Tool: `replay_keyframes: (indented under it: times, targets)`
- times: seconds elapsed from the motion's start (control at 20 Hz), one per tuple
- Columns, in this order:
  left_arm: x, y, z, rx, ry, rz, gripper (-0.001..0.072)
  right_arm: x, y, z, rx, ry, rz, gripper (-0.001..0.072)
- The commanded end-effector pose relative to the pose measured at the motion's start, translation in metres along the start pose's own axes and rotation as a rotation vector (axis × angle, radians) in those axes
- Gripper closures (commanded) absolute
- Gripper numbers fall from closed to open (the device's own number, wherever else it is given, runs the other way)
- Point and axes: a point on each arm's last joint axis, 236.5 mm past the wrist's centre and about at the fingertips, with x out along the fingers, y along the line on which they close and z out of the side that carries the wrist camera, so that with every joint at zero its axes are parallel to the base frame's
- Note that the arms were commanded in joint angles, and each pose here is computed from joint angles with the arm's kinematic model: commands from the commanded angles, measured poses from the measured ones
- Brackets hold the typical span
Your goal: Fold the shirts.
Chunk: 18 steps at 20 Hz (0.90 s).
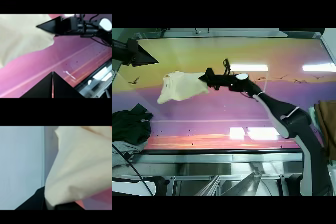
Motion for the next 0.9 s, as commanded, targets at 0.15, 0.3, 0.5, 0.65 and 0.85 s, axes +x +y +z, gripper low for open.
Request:
replay_keyframes:
  times: [0.15, 0.3, 0.5, 0.65, 0.85]
  targets:
    - [0.0, -0.002, -0.007, 0.0, 0.031, -0.009, 0.0689, -0.266, 0.053, 0.137, -0.136, -0.276, -0.466, 0.0696]
    - [0.0, -0.002, -0.007, 0.0, 0.03, -0.009, 0.0689, -0.429, 0.066, 0.138, -0.091, -0.424, -0.739, 0.0698]
    - [0.001, -0.004, -0.008, 0.004, 0.035, -0.013, 0.069, -0.593, 0.075, 0.108, 0.036, -0.667, -0.914, 0.0698]
    - [0.01, -0.015, -0.009, 0.024, 0.053, -0.025, 0.0689, -0.698, 0.035, 0.04, 0.269, -0.73, -1.178, 0.0697]
    - [0.026, -0.036, -0.012, 0.066, 0.088, -0.05, 0.069, -0.76, -0.032, -0.049, 0.54, -0.667, -1.326, 0.0697]
